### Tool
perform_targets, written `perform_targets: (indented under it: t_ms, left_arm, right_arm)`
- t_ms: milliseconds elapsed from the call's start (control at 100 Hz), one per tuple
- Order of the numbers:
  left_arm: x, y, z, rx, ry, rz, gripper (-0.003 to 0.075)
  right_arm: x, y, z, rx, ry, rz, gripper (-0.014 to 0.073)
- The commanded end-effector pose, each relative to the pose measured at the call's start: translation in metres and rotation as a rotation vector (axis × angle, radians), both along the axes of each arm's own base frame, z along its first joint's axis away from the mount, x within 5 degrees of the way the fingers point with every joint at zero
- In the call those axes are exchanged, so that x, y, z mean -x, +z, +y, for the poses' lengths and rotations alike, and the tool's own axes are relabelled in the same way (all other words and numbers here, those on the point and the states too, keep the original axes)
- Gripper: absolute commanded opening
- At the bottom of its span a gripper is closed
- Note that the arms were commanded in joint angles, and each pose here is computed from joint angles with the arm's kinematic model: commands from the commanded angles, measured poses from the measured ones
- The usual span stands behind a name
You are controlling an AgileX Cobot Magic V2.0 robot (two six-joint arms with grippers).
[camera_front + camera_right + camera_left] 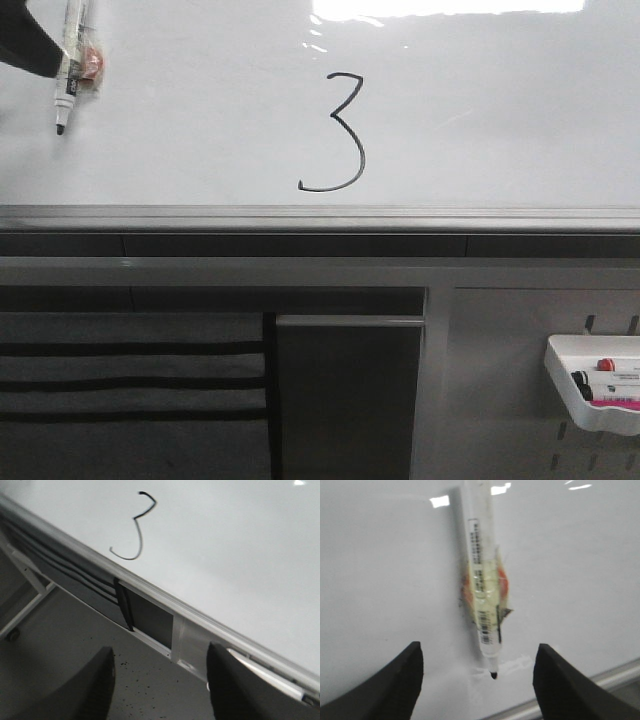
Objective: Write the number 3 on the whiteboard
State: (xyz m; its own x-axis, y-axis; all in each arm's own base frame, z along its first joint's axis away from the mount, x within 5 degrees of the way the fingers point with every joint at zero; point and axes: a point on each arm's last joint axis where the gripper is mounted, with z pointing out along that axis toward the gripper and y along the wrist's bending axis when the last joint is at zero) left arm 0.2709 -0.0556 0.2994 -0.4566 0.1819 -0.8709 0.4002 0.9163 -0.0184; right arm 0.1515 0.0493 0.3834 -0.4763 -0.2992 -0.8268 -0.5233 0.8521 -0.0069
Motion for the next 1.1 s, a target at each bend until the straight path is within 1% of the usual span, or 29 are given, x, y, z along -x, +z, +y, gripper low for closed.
perform_targets:
  t_ms: [0, 60, 90, 190, 270, 360, 450, 490, 570, 670, 720, 780, 850, 930, 1090]
  left_arm:
    - [0.021, 0.030, 0.006, 0.024, -0.025, -0.041, 0.0442]
    - [0.033, 0.036, 0.012, -0.005, -0.013, -0.022, 0.0441]
    - [0.041, 0.040, 0.016, -0.022, 0.006, -0.024, 0.0441]
    - [0.063, 0.051, 0.031, -0.086, 0.125, -0.007, 0.0437]
    - [0.081, 0.058, 0.041, -0.093, 0.211, -0.016, 0.0416]
    - [0.102, 0.063, 0.045, -0.098, 0.240, -0.096, 0.0357]
    - [0.124, 0.061, 0.047, -0.079, 0.262, -0.193, 0.0277]
    - [0.133, 0.059, 0.047, -0.073, 0.272, -0.240, 0.0235]
    - [0.148, 0.053, 0.049, -0.060, 0.292, -0.329, 0.0154]
    - [0.163, 0.042, 0.051, -0.042, 0.319, -0.439, 0.0031]
    - [0.169, 0.038, 0.052, -0.011, 0.340, -0.507, -0.0020]
    - [0.175, 0.035, 0.053, 0.060, 0.371, -0.578, -0.0020]
    - [0.179, 0.025, 0.054, 0.131, 0.392, -0.577, -0.0020]
    - [0.179, 0.014, 0.054, 0.130, 0.394, -0.547, -0.0020]
    - [0.177, -0.006, 0.054, 0.119, 0.397, -0.492, -0.0020]
  right_arm:
    - [0.006, 0.015, -0.010, -0.103, -0.169, -0.024, 0.0305]
    - [0.010, 0.016, -0.015, -0.115, -0.231, -0.014, 0.0274]
    - [0.012, 0.017, -0.017, -0.104, -0.254, -0.022, 0.0258]
    - [0.022, 0.020, -0.021, -0.110, -0.290, -0.046, 0.0202]
    - [0.029, 0.021, -0.022, -0.124, -0.295, -0.082, 0.0148]
    - [0.039, 0.015, -0.023, -0.139, -0.305, -0.133, 0.0059]
    - [0.046, 0.003, -0.026, -0.160, -0.323, -0.195, -0.0041]
    - [0.050, -0.004, -0.027, -0.171, -0.333, -0.229, -0.0066]
    - [0.055, -0.014, -0.029, -0.195, -0.352, -0.304, -0.0061]
    - [0.060, -0.026, -0.034, -0.224, -0.385, -0.456, -0.0062]
    - [0.062, -0.032, -0.036, -0.244, -0.403, -0.518, -0.0062]
    - [0.062, -0.040, -0.037, -0.250, -0.414, -0.541, -0.0062]
    - [0.060, -0.050, -0.037, -0.244, -0.418, -0.520, -0.0062]
    - [0.058, -0.061, -0.037, -0.232, -0.420, -0.483, -0.0062]
    - [0.057, -0.073, -0.036, -0.220, -0.421, -0.443, -0.0062]
